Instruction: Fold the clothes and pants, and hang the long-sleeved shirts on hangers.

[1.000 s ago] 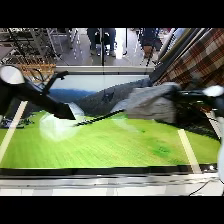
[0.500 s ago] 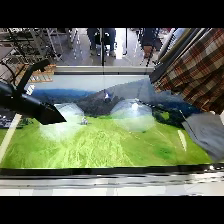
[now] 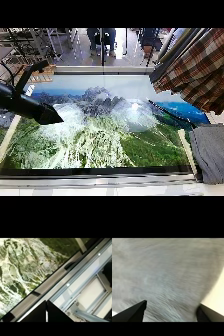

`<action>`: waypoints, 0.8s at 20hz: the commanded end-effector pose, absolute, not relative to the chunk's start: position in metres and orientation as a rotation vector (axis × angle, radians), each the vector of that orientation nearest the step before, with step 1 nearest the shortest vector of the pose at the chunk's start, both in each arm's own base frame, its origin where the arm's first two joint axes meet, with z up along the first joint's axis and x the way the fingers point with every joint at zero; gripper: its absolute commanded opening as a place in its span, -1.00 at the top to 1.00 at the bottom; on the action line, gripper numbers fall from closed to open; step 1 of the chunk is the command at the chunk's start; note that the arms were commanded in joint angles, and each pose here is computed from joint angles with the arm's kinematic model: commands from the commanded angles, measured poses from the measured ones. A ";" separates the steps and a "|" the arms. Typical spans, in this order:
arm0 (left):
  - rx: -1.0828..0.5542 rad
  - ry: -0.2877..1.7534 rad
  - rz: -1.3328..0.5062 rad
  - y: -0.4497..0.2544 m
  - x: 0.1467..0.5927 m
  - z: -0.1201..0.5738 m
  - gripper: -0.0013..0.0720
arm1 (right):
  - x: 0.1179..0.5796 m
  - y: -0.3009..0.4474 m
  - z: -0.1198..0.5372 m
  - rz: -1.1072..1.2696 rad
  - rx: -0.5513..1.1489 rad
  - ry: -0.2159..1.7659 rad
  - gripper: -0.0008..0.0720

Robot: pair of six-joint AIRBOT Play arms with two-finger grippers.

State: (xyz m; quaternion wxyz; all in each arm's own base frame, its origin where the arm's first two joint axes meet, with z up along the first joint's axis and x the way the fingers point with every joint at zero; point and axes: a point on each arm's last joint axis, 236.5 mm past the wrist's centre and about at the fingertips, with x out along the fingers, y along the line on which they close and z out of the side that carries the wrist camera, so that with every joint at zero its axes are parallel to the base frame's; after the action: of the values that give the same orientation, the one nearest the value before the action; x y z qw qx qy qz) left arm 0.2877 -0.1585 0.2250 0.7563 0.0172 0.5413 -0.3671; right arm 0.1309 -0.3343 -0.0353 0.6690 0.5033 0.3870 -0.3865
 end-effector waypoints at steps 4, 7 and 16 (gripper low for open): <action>0.272 1.269 -0.052 -0.003 0.325 0.197 0.92 | 0.189 -0.326 0.065 -0.673 1.027 0.791 -0.74; 0.208 1.092 0.165 0.049 0.362 0.218 0.92 | 0.281 -0.253 0.084 -0.332 0.898 0.840 -0.74; 0.034 0.994 0.363 0.118 0.368 0.229 0.92 | 0.418 -0.087 0.073 0.093 0.077 0.930 0.91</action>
State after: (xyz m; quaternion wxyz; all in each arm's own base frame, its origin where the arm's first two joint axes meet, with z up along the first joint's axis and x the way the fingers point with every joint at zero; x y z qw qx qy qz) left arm 0.3689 0.1034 0.2265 0.8626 0.0260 0.4823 0.1504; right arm 0.3786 -0.1152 0.0617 0.8536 0.1847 0.4871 0.0060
